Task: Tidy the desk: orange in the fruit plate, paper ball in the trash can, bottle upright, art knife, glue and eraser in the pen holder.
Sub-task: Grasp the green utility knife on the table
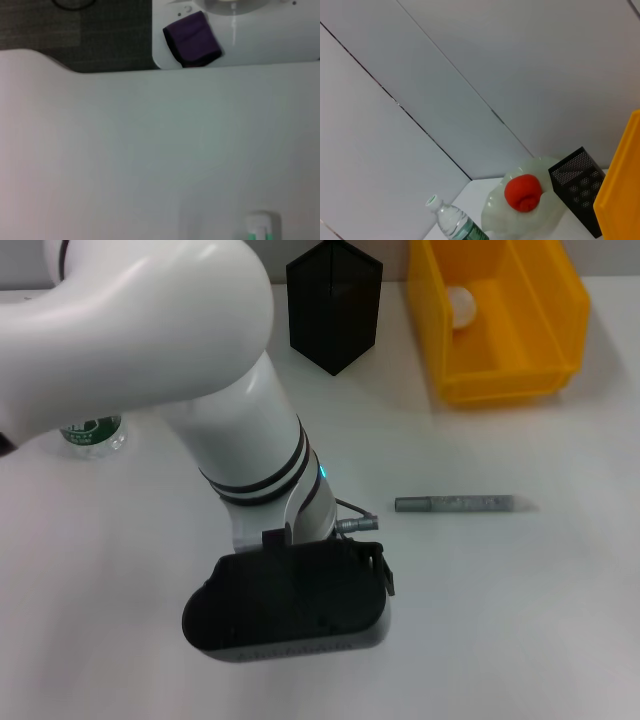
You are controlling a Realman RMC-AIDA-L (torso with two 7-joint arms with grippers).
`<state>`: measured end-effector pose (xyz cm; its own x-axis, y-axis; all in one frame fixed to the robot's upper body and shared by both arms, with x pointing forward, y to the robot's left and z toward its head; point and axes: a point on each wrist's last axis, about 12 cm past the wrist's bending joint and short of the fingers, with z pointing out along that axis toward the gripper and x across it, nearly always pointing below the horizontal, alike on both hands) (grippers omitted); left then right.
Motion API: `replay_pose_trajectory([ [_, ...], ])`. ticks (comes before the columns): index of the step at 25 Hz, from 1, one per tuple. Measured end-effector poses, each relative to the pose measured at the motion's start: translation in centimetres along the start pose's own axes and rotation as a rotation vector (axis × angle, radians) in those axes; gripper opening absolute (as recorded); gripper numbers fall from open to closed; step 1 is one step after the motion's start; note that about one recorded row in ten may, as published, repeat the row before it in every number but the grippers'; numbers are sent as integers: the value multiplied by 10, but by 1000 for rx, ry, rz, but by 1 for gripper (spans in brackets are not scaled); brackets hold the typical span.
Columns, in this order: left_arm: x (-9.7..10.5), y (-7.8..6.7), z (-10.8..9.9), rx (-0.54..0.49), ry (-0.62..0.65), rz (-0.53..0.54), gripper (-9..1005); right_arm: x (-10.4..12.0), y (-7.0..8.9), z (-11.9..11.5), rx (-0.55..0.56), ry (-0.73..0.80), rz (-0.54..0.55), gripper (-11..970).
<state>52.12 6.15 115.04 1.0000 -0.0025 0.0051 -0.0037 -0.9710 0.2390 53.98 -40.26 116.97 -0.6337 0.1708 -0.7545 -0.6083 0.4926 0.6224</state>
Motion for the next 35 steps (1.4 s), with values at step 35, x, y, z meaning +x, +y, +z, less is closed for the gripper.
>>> replay_pose_trajectory([
  [35, 15, -3, 11, 62, -11, 13, 681, 15, 3, 37, -32, 402, -15, 809],
])
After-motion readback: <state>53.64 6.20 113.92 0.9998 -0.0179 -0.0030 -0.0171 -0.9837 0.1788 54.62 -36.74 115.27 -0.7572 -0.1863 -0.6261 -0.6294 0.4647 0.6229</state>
